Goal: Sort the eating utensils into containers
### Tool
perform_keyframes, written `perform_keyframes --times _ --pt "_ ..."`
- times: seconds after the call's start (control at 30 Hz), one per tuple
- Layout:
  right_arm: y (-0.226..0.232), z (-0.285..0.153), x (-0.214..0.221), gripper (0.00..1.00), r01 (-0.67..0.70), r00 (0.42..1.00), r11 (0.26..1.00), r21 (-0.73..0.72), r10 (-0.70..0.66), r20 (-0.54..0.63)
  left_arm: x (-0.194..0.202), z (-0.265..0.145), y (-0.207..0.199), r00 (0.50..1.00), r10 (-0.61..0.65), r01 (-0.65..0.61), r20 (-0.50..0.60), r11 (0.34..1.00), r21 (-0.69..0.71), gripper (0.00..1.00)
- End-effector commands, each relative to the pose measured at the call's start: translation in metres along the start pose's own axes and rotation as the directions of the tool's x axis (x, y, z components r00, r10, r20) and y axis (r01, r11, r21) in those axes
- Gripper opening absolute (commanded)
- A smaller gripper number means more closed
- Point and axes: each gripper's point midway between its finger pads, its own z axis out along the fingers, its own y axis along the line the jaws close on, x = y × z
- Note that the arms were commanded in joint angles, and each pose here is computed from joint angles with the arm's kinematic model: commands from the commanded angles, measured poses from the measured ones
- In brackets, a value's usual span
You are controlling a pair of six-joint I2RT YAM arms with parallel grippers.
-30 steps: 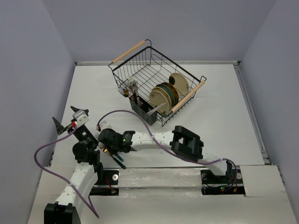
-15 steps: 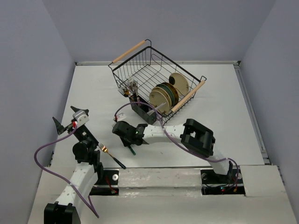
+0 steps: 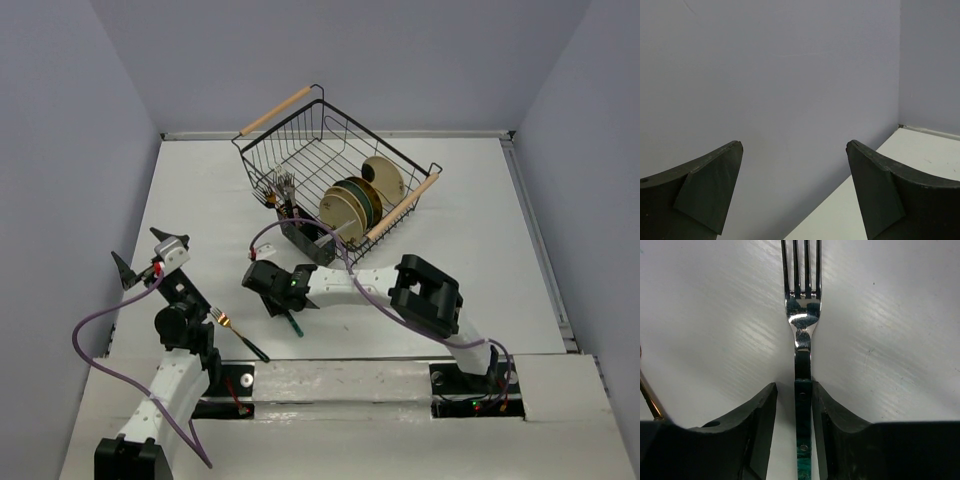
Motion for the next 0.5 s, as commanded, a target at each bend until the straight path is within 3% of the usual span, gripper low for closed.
perform_keyframes --times 0.0,0.03,0.13,0.33,0.4,0.47 --pt "-0.036 0.028 0.058 0.32 0.068 0.978 0.992 0.103 -0.046 -0.204 0.051 -0.033 -0.001 0.998 0.043 -0.042 -0.044 0.999 0.034 0.99" --pt "-0.037 0.028 0.058 0.18 0.069 0.978 0.992 0.106 -0.046 -0.203 0.052 -0.033 -0.001 0.998 0.044 -0.042 -0.045 0.998 0.035 0.99" --pt "-0.041 0.024 0.056 0.0 0.064 0.981 0.991 0.118 -0.04 -0.19 0.051 -0.033 0.0 0.998 0.042 -0.041 -0.044 0.999 0.032 0.99" --pt "-0.041 -0.001 0.014 0.0 0.082 0.995 0.989 0.126 -0.074 -0.062 0.051 -0.033 0.0 0.998 0.044 -0.043 -0.045 0.999 0.029 0.99" --pt "-0.039 -0.01 -0.009 0.0 0.094 0.995 0.989 0.115 -0.098 0.031 0.051 -0.033 0.001 0.998 0.043 -0.042 -0.044 0.999 0.028 0.99" --pt "-0.022 -0.038 -0.053 0.0 0.105 0.972 0.993 0.05 -0.113 0.207 0.05 -0.033 0.0 0.998 0.043 -0.042 -0.043 0.999 0.029 0.99"
